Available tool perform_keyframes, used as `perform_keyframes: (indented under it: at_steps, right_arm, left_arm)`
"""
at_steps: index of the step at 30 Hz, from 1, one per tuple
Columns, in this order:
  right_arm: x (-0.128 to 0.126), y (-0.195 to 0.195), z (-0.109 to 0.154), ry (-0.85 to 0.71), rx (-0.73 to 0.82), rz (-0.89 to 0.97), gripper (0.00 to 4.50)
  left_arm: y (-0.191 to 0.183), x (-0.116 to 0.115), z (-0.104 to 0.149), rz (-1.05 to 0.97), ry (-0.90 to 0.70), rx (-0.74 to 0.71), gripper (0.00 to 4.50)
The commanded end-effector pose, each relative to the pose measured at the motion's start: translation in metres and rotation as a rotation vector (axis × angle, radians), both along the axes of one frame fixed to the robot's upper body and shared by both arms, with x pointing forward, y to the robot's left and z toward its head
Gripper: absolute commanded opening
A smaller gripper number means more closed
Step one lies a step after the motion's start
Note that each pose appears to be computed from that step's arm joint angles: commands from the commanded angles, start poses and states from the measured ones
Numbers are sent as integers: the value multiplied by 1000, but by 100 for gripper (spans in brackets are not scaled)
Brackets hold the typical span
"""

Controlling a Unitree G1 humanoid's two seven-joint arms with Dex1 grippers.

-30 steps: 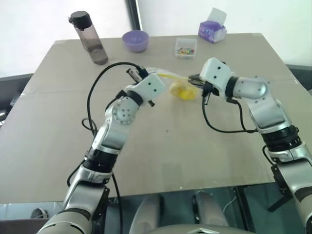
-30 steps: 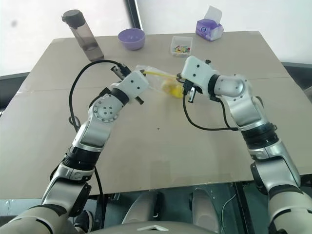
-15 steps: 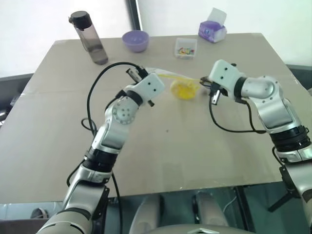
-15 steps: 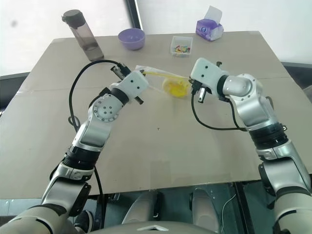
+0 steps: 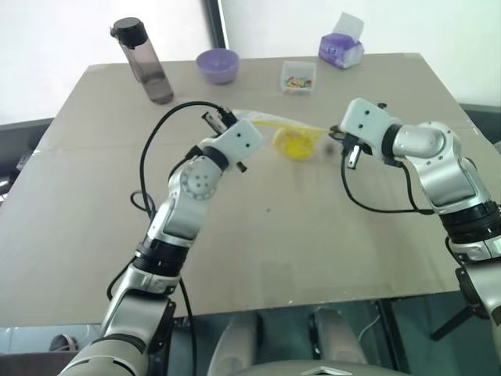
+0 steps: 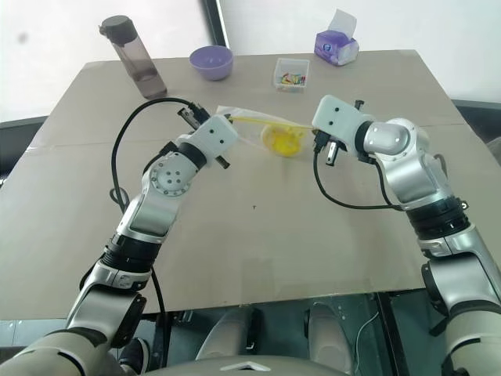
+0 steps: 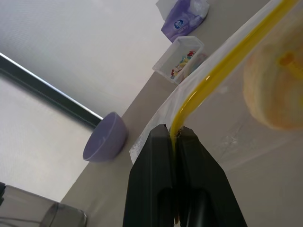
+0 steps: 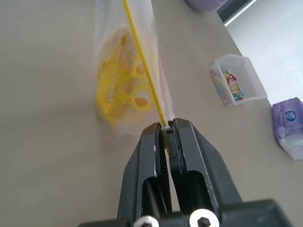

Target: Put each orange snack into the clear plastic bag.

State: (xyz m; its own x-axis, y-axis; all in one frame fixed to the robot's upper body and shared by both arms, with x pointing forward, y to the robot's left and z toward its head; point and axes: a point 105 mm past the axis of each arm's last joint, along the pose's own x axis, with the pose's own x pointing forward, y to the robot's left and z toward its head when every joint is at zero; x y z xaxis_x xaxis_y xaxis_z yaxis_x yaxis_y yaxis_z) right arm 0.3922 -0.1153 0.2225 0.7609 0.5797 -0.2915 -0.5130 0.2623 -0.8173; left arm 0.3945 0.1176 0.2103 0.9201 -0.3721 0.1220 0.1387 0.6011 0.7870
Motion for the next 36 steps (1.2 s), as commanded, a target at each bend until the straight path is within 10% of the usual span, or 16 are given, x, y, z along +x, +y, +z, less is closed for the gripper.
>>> perform_keyframes:
  at_steps: [1,7,18,22,30,36]
  right_arm:
    - [18,-9,59,-256,97,-81,5]
    - [21,-11,104,-417,180,-86,5]
    - [-46,-14,-22,143,51,60,5]
    - [-54,-15,-31,180,101,26,1]
    - [-81,-29,-64,388,189,-13,282]
    - [-106,-92,-84,442,563,-184,282]
  left_arm:
    - [8,14,42,36,-119,-108,0]
    - [-10,18,85,-75,-228,-193,0]
    - [-24,-40,-34,-269,146,-100,0]
    - [-22,-62,-55,-288,250,-133,32]
    - [-18,-81,-68,-307,398,-320,295]
    - [26,-113,-64,-297,537,-555,295]
